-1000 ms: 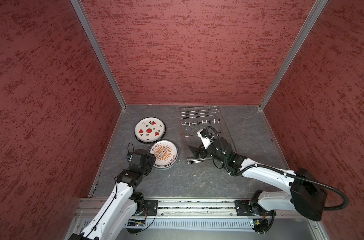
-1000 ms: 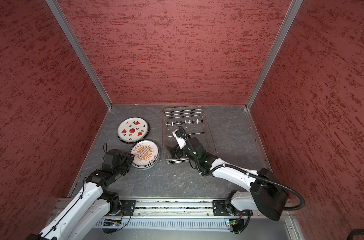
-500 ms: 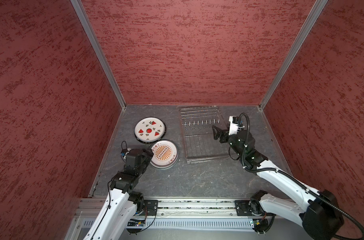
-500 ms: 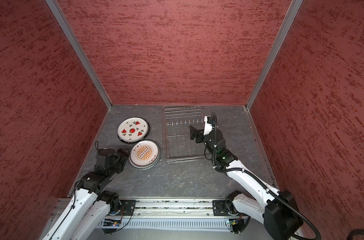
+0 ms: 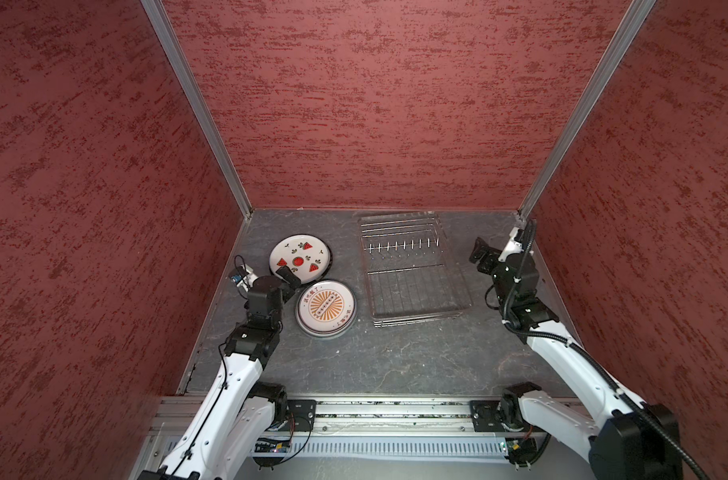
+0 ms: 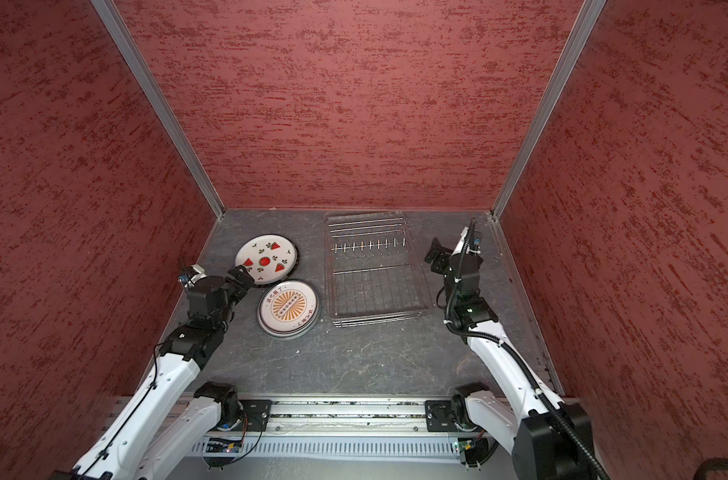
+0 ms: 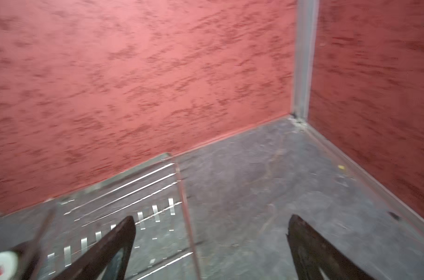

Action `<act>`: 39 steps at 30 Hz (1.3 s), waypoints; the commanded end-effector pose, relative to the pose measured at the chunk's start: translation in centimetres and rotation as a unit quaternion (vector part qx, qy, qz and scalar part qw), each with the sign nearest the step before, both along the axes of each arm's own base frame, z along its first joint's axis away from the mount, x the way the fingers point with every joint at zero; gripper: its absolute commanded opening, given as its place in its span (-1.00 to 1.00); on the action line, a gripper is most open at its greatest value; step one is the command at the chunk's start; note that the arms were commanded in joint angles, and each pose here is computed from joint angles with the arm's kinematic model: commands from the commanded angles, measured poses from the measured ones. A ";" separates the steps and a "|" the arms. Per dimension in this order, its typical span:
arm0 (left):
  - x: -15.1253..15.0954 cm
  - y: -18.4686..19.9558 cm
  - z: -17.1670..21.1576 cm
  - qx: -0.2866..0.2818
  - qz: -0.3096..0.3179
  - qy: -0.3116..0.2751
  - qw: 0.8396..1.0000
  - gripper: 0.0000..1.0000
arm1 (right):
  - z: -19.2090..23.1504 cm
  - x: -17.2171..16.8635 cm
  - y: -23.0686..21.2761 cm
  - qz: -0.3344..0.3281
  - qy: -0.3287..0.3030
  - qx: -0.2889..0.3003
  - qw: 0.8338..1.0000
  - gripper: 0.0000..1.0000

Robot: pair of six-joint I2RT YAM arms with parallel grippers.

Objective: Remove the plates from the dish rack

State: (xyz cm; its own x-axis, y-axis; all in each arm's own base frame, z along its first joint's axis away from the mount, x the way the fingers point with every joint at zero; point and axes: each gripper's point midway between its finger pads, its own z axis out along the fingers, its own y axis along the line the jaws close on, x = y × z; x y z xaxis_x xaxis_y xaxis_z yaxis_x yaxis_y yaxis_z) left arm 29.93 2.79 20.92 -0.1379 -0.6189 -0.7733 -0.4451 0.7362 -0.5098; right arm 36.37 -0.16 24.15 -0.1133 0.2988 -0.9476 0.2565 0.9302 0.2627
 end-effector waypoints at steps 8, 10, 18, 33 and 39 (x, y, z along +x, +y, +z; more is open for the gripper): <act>2.4 5.3 -4.1 0.175 0.052 0.052 0.982 0.99 | -6.2 -1.2 -7.6 -0.150 0.025 -0.099 0.983 0.94; 2.8 5.4 -5.5 0.185 0.049 0.082 0.978 0.99 | -7.4 -0.8 -7.4 -0.142 0.034 -0.115 0.983 0.92; 6.0 4.4 -8.5 0.212 0.009 0.087 0.973 0.99 | -7.9 0.0 -5.8 -0.082 -0.014 -0.117 0.990 0.92; 7.8 2.3 -7.7 0.220 -0.092 -0.033 0.970 0.99 | -10.7 1.6 -4.8 -0.015 -0.012 -0.099 0.995 0.98; 9.9 -0.3 -9.4 0.240 -0.162 -0.011 0.957 0.99 | -10.5 1.7 -4.9 -0.018 -0.019 -0.098 0.995 0.98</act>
State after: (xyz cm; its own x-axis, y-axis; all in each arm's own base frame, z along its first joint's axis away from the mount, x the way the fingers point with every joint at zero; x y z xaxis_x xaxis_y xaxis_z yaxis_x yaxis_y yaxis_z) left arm 38.98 4.10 11.28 -0.2271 -0.1752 -0.9580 -0.2302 0.9655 -0.1220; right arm 37.66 -5.36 12.37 -0.1182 0.1093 -0.9870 0.3088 0.9487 0.0681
